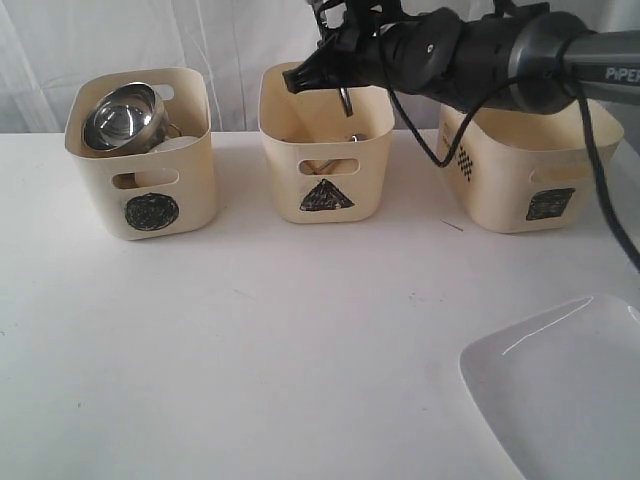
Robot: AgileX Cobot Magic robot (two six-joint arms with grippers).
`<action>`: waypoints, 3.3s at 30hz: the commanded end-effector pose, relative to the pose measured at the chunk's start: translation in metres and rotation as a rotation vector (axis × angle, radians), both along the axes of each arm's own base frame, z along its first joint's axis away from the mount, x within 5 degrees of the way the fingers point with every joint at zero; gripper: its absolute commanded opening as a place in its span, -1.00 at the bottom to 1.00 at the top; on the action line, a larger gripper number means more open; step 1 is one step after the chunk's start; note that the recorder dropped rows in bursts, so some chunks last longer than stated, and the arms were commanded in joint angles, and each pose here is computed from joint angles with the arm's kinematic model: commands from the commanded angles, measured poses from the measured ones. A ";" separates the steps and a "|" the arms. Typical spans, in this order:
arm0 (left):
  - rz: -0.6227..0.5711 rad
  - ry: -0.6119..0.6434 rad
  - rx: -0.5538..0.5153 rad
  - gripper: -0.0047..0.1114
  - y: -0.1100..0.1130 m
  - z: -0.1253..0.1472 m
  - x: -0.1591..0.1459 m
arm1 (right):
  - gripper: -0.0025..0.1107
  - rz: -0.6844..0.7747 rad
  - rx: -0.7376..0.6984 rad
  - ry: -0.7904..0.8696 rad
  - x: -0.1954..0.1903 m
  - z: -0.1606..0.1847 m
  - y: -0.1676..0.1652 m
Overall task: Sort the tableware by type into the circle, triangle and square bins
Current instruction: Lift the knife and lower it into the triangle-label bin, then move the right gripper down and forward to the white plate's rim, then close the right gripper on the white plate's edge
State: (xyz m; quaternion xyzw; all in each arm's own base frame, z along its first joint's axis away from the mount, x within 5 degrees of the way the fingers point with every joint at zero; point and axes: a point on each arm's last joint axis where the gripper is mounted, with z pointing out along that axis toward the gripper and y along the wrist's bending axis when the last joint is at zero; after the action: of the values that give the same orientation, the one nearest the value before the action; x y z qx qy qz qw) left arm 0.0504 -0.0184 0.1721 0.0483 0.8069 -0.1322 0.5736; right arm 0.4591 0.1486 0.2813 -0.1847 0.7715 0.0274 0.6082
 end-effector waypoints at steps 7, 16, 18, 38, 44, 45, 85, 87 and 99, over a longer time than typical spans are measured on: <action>0.003 -0.001 -0.006 -0.92 0.000 -0.001 0.000 | -0.59 0.024 -0.003 0.048 0.016 -0.016 0.007; 0.003 -0.001 -0.006 -0.92 0.000 -0.001 0.000 | -0.40 0.063 -0.023 0.080 0.008 -0.005 0.006; 0.003 -0.001 -0.006 -0.92 0.000 -0.001 0.000 | -0.40 0.092 -0.050 0.105 0.001 0.000 0.006; 0.003 -0.001 -0.006 -0.92 0.000 -0.001 0.000 | -0.05 0.180 -0.240 0.700 -0.218 -0.008 -0.061; 0.003 -0.001 -0.006 -0.92 0.000 -0.001 0.000 | -0.05 0.223 -0.418 1.035 -0.269 -0.034 -0.064; 0.003 -0.001 -0.006 -0.92 0.000 -0.001 0.000 | -0.05 0.227 -0.421 1.047 -0.273 -0.036 -0.062; 0.003 -0.001 -0.006 -0.92 0.000 -0.001 0.000 | -0.05 -0.086 -0.636 1.026 -0.255 -0.110 -0.003; 0.003 -0.001 -0.006 -0.92 0.000 -0.001 0.000 | -0.05 -0.097 -0.657 1.021 -0.252 -0.114 -0.002; 0.003 -0.001 -0.006 -0.92 0.000 -0.001 0.000 | -0.05 -0.131 -0.754 1.040 -0.240 -0.143 0.003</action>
State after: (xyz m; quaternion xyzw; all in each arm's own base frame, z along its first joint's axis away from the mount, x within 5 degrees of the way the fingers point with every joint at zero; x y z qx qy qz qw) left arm 0.0504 -0.0184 0.1721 0.0483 0.8069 -0.1322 0.5736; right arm 0.2165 0.1489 0.1409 -0.2975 0.9346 -0.1903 0.0428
